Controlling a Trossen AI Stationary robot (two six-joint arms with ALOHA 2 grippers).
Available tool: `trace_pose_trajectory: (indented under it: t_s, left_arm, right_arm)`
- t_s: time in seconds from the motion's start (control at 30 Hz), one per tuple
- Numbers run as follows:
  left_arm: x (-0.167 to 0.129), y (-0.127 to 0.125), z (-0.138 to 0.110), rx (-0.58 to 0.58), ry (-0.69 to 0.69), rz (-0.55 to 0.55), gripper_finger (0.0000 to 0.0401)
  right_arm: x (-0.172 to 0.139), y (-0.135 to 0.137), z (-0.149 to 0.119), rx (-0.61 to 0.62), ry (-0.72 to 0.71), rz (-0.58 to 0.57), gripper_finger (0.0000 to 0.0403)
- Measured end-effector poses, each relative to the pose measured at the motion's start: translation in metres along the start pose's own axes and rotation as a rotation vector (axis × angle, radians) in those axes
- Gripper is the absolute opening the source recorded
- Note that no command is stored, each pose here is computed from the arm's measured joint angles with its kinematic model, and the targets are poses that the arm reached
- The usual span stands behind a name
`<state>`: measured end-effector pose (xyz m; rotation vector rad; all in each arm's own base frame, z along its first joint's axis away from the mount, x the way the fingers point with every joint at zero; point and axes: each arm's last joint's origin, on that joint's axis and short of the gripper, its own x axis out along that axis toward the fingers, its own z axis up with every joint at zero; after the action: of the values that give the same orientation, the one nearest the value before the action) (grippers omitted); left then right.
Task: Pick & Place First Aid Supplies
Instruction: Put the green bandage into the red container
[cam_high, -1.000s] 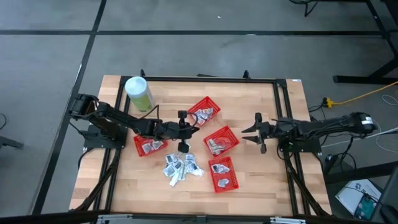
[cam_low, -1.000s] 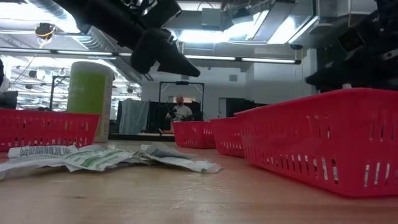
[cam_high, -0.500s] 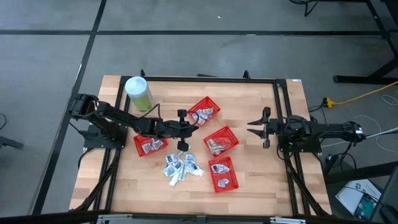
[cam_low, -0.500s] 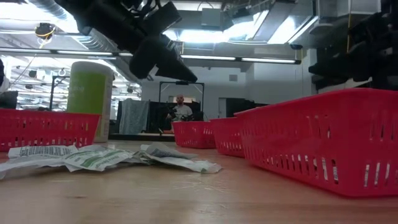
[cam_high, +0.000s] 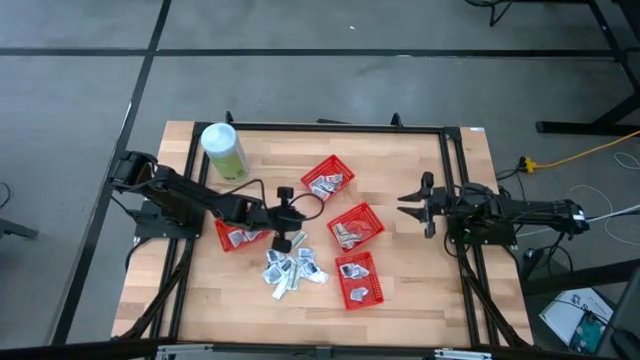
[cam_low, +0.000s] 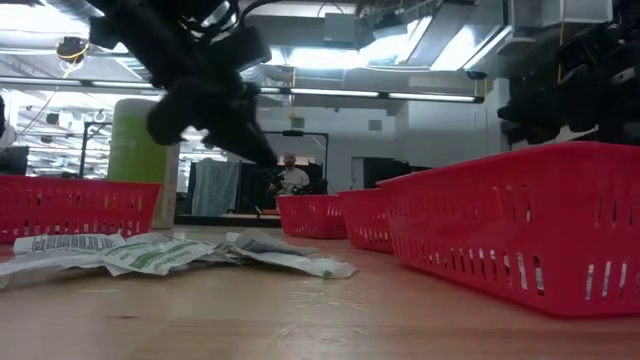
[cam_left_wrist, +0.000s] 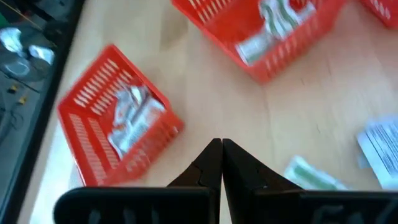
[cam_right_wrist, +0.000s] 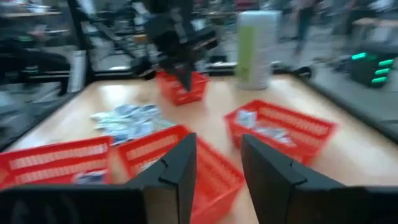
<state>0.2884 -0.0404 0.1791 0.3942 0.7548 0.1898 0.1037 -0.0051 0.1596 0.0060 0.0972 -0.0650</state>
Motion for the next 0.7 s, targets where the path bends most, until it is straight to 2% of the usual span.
trace_pose_trajectory:
  t_s: [0.13, 0.23, 0.37, 0.53, 0.7]
  left_arm:
    - [-0.009, -0.005, -0.005, 0.015, 0.053, -0.061, 0.0003]
    - [-0.012, -0.008, -0.007, 0.007, 0.061, -0.184, 0.0002]
    - [-0.012, -0.013, -0.009, 0.006, 0.072, -0.332, 0.0005]
    - [-0.002, -0.015, -0.008, 0.001, 0.057, -0.31, 0.0018]
    - [0.006, -0.015, -0.008, 0.009, 0.041, -0.304, 0.0061]
  right_arm:
    - [0.0, 0.002, 0.0, 0.008, 0.003, 0.065, 0.0126]
    - [0.0, 0.001, 0.0, -0.037, 0.005, 0.043, 0.0126]
    - [0.0, 0.001, -0.001, -0.013, 0.006, 0.039, 0.0126]
    - [0.0, 0.001, -0.001, 0.11, 0.009, 0.039, 0.0126]
    - [0.0, 0.001, -0.001, 0.147, 0.01, 0.038, 0.0126]
